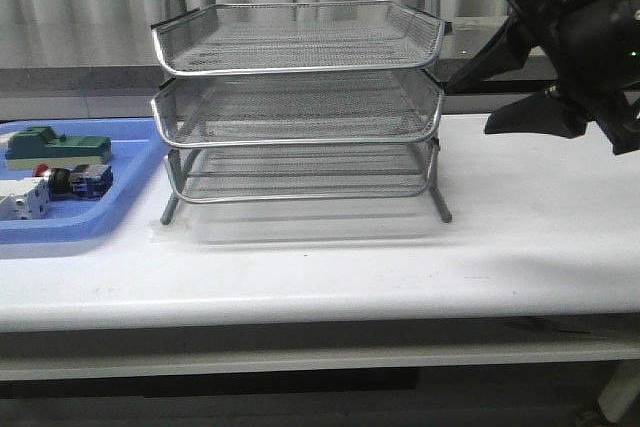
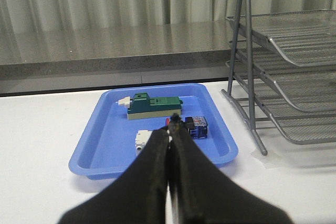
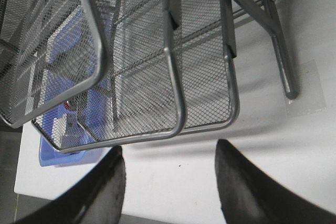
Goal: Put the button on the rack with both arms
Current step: 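Move the right gripper to the middle mesh tray's front edge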
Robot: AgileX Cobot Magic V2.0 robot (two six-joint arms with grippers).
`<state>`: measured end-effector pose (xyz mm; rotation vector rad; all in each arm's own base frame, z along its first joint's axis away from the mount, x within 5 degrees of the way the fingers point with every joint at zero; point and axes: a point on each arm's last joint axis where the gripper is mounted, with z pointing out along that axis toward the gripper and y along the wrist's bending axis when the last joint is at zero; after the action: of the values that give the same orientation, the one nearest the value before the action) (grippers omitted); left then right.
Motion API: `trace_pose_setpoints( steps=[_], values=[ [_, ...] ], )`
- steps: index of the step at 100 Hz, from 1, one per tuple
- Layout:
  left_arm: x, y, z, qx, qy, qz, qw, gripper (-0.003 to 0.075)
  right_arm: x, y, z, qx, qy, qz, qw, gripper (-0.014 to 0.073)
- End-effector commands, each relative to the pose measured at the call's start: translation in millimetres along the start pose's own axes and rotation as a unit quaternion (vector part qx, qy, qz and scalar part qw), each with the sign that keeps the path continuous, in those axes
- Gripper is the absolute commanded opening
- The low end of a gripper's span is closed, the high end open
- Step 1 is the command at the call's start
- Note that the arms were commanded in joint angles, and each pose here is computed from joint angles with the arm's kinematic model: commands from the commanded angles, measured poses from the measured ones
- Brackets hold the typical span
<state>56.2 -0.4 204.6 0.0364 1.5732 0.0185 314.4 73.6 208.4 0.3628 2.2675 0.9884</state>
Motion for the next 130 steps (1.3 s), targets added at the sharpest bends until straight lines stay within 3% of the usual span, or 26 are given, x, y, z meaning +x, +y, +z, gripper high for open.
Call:
trace_pose_setpoints(
  steps=[1, 30, 67, 97, 130],
  values=[
    [6, -1, -1, 0.001, -0.035, -0.005, 0.999, -0.002, -9, 14, -2, -0.051, -0.02, -0.004, 0.999, 0.0403],
    [6, -1, -1, 0.001, -0.035, -0.005, 0.999, -0.002, -8, 7, 8, -0.057, -0.012, -0.004, 0.998, 0.0403],
    [6, -1, -1, 0.001, -0.035, -0.005, 0.999, -0.002, -25, 16, 22, -0.086, -0.015, -0.016, 0.996, 0.0403],
    [6, -1, -1, 0.001, -0.035, -0.005, 0.999, -0.002, -19, 25, 48, -0.091, 0.009, -0.027, 0.995, 0.0403],
    [6, -1, -1, 0.001, -0.035, -0.005, 0.999, -0.002, -16, 23, 65, -0.09, 0.012, -0.005, 0.996, 0.0382]
  ],
)
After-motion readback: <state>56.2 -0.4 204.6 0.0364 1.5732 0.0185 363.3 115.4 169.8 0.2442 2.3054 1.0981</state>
